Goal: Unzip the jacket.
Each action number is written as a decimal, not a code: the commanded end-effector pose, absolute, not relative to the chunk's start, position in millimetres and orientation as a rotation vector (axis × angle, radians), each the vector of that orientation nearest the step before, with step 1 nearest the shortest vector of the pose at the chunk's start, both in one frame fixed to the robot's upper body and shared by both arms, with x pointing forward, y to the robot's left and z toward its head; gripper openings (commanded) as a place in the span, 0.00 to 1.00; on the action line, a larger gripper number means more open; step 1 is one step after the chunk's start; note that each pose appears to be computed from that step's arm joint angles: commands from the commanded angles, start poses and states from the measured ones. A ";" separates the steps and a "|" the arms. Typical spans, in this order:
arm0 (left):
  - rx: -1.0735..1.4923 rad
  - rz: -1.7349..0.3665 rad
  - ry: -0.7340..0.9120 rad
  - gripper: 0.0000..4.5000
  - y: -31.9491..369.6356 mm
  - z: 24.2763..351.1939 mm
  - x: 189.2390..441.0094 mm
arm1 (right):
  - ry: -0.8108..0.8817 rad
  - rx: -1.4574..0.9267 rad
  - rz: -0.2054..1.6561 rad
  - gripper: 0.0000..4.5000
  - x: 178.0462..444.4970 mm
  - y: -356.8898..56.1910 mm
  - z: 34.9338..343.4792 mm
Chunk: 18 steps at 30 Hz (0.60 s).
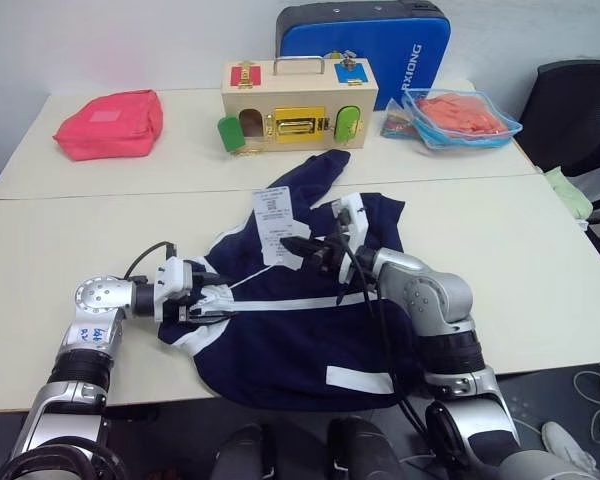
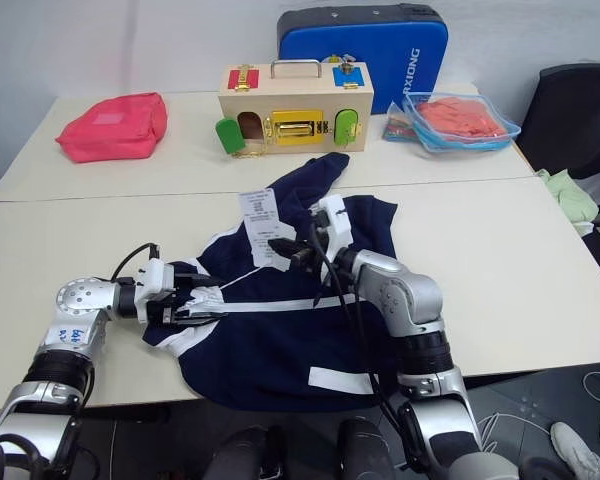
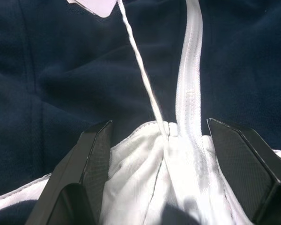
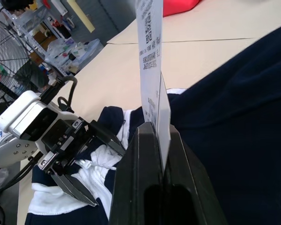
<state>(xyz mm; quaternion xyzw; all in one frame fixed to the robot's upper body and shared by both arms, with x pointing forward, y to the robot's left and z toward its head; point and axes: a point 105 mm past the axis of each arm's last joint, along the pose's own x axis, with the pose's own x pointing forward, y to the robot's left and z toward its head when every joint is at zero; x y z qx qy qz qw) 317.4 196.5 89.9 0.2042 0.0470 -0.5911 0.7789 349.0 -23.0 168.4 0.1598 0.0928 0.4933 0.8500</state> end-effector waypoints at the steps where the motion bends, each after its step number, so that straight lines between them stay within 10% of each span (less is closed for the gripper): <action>1: 0.456 -1.273 0.339 0.75 212.3 44.5 300.2 | 0.097 0.320 0.964 0.00 354.0 -50.3 186.6; 10: 0.420 -1.243 0.369 0.75 214.7 35.3 296.5 | 0.078 0.302 0.856 0.00 358.6 -86.1 184.1; 18: 0.428 -1.207 0.330 0.75 220.9 42.3 297.0 | 0.062 0.378 0.979 0.00 339.6 -38.3 185.7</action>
